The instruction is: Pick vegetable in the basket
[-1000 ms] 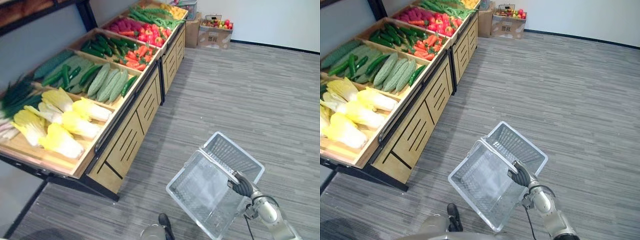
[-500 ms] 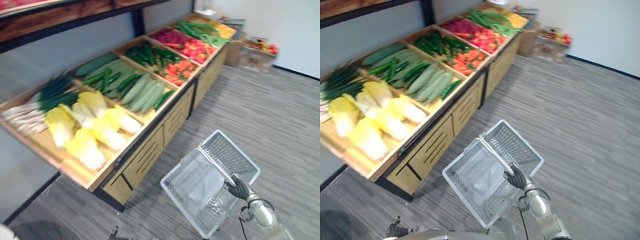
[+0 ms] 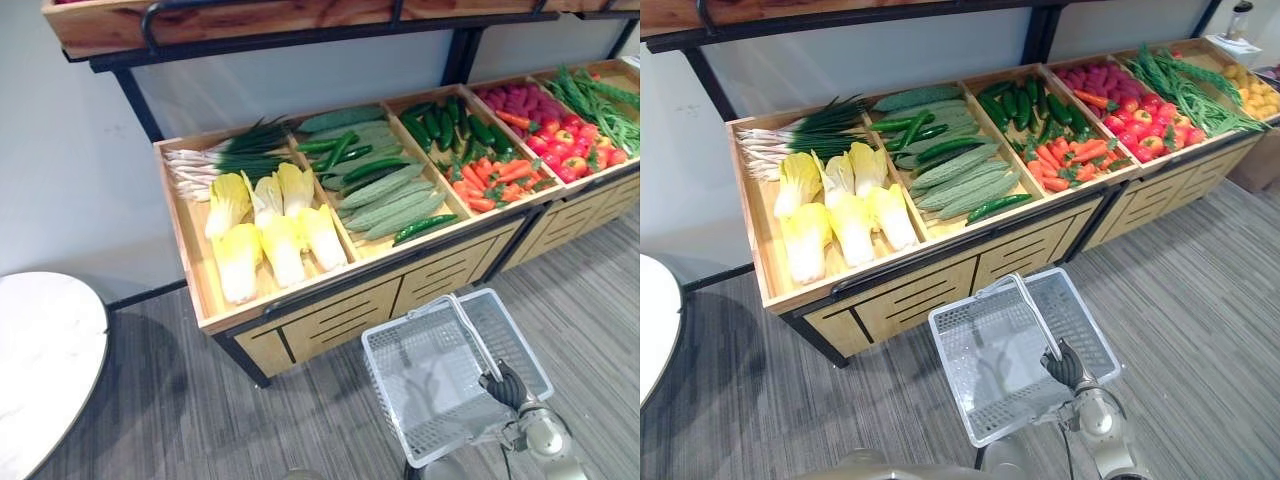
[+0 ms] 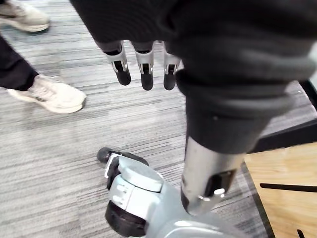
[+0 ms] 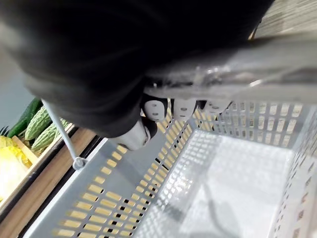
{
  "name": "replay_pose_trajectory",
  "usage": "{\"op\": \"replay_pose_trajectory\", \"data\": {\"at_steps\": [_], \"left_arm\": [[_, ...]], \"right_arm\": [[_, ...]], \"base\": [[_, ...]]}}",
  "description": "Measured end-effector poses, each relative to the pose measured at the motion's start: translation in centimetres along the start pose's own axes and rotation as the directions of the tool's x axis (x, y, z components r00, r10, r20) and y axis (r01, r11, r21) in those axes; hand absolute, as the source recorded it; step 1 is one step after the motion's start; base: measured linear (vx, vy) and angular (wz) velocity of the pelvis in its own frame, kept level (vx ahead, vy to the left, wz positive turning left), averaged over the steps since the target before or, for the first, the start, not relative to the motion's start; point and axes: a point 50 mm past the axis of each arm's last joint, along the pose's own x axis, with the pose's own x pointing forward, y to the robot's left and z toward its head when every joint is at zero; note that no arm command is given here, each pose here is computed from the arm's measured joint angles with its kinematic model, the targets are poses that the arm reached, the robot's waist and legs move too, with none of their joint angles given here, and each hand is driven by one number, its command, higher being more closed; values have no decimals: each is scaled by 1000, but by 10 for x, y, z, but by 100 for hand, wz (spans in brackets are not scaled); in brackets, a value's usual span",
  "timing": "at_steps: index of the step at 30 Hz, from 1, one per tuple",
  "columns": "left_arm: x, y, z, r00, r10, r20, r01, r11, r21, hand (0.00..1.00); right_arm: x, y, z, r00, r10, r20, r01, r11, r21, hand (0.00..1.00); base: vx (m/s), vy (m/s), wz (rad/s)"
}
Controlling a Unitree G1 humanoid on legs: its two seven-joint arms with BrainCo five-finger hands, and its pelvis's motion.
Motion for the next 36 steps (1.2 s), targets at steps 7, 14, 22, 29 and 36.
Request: {"op": "replay_pose_trajectory", "data": {"at_steps": [7,14,22,29,36], "left_arm": [[-3,-13,4,999,-27,25,28,999,-29,0],[-1,-10,19,995,-14,94,17,999,-30,0],[-3,-2,82,943,48,331,-11,994,-112,0],[-20,20,143,833,138,536,26,958,-286,0],[-60,39,203,618,205,759,89,941,-327,0]], "right_arm": [[-18,-4,-35,989,-9,-150,20,997,77,100],[-37,11,-60,957,-41,-286,92,982,168,100],[-36,20,-56,958,-58,-281,110,979,170,100],[-34,28,-48,970,-61,-234,99,983,152,100],[-34,37,-45,972,-53,-228,88,985,147,100]], "base": [[157,-59,74],[44,8,84],[-106,45,7],[-98,52,-5],[56,9,0]]}}
